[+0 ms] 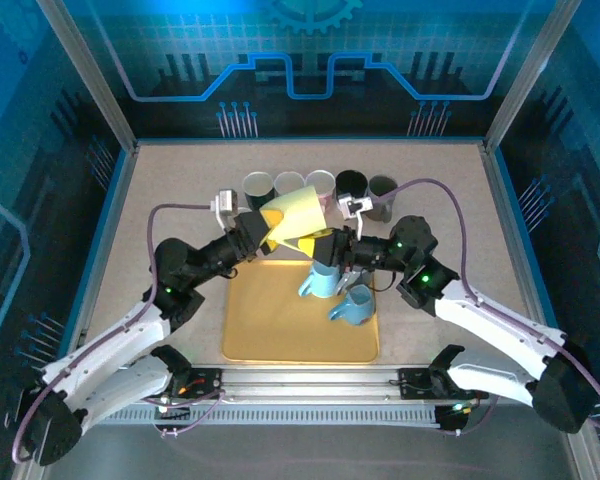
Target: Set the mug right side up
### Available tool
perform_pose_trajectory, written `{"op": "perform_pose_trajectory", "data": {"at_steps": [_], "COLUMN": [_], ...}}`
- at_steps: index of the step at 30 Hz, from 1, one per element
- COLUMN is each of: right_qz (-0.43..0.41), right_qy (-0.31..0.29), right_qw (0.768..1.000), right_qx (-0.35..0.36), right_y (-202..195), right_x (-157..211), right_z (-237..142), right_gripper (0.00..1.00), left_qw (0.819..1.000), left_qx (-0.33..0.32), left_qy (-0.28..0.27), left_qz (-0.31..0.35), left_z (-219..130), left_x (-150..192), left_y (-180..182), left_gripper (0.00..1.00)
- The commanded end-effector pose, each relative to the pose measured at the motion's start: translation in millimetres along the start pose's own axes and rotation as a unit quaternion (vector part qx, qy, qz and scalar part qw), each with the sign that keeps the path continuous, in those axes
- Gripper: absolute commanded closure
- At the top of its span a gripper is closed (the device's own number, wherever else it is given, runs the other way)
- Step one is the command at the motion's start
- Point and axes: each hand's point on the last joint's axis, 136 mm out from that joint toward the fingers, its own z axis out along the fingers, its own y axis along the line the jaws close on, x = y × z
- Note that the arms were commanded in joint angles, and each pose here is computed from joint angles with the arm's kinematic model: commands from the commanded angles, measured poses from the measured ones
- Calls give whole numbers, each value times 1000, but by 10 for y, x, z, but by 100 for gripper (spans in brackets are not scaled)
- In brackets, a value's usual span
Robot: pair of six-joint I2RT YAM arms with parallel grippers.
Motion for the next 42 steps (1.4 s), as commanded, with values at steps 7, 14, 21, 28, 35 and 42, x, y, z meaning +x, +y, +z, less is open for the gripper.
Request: {"op": "perform_pose_trajectory", "data": {"at_steps": [7,14,21,28,35,42], "right_qz": [-153,-221,-243,-231,-213,-190], "right_qy": [59,158,208,256,268,272], "right_qw": [961,892,840,797,785,778], "right_qx": [222,362,438,496,516,533], "right_y": [-340,-831,-1372,-1985,-2350,-2603], "right_x": [124,212,178,302,374,531], "right_z": [-232,-85,279,593,727,640], "right_gripper": [100,100,100,100,100,100], "left_qw": [952,865,842,830,836,838], "left_qx": [-219,-396,-399,-400,-387,-379], "left_qy": [-1,63,74,72,65,62], "left_qz": [212,303,355,381,384,388], "left_z": [-766,-1265,-1386,-1449,-1414,-1406], "left_x": [42,8,10,12,11,16], "left_y": [210,585,591,652,626,609], "left_gripper": [1,1,1,1,1,1]}}
